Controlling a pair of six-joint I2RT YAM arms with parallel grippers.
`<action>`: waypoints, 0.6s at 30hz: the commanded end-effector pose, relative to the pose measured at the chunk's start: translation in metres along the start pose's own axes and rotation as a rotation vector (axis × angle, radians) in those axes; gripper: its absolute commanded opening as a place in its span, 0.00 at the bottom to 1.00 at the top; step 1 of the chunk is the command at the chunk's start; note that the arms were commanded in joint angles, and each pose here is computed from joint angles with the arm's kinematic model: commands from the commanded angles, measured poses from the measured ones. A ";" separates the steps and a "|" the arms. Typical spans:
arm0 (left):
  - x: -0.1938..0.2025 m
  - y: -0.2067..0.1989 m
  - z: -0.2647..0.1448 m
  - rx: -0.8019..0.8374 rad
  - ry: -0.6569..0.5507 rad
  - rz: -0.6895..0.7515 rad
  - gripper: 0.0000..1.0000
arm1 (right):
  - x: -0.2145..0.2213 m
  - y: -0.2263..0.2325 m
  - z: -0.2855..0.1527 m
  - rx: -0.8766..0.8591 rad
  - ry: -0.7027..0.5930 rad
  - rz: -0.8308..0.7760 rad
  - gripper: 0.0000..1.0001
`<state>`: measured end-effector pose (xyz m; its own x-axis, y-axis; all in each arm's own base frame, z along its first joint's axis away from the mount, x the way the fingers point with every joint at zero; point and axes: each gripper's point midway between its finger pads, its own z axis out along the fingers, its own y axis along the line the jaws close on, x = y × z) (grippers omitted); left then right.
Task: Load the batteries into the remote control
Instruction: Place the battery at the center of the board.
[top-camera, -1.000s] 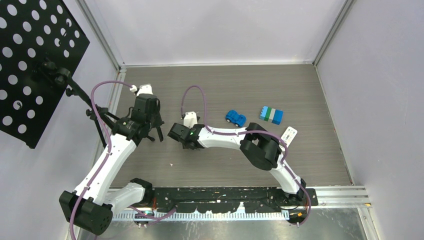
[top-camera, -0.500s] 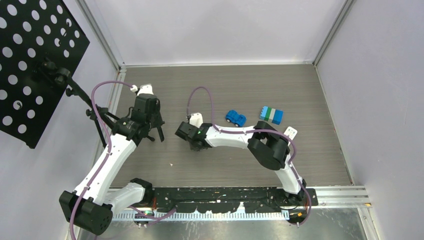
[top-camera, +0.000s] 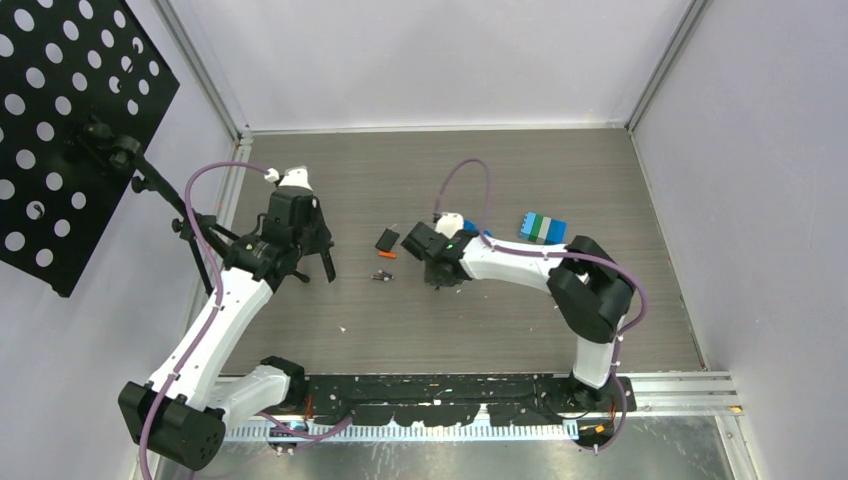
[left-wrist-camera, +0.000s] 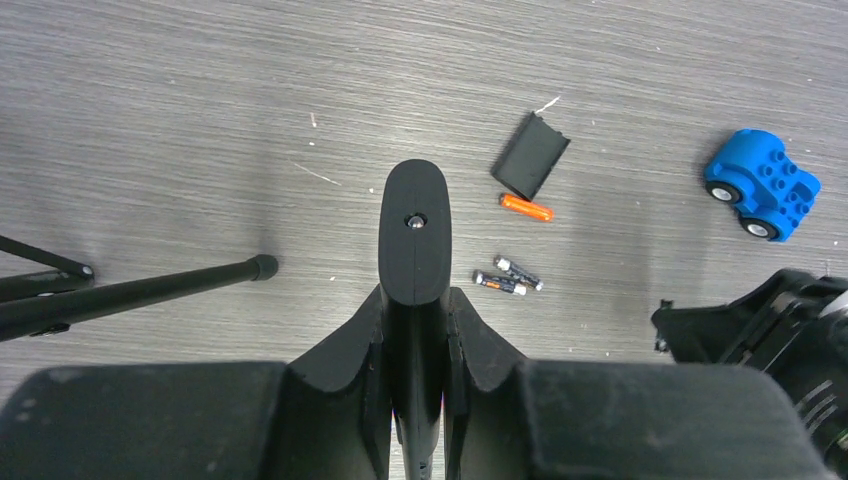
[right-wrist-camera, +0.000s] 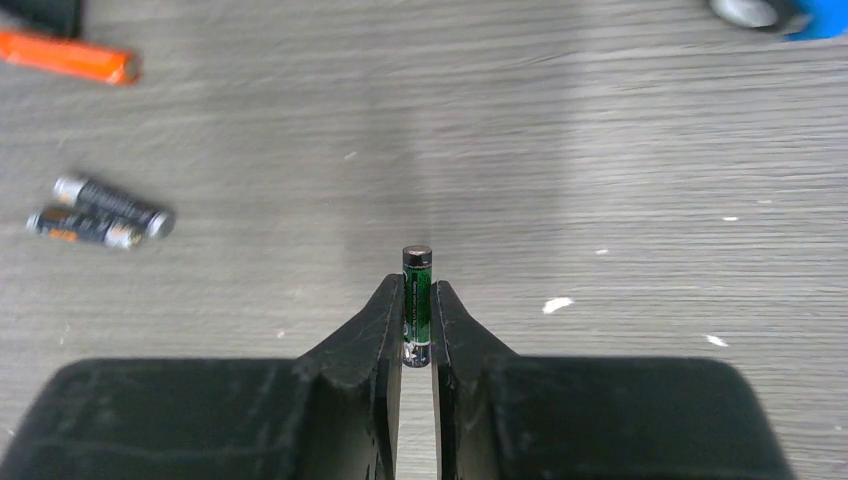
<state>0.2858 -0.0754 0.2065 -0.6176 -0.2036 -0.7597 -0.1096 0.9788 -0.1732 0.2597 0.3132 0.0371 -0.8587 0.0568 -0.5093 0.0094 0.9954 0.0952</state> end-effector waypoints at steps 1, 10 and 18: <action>-0.018 -0.014 -0.006 0.078 -0.069 -0.023 0.00 | -0.027 -0.022 -0.006 0.013 -0.071 0.182 0.02; -0.018 -0.016 -0.008 0.100 -0.082 -0.035 0.00 | -0.030 -0.060 0.001 0.117 -0.101 0.340 0.13; -0.018 -0.016 -0.008 0.096 -0.083 -0.035 0.00 | -0.035 -0.060 -0.002 0.101 -0.115 0.352 0.38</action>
<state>0.2864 -0.0855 0.2139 -0.5955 -0.2173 -0.7734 -0.0616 0.9722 -0.2257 0.2763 0.2526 0.0268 -0.7913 0.3511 -0.5005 0.3287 0.9346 0.1359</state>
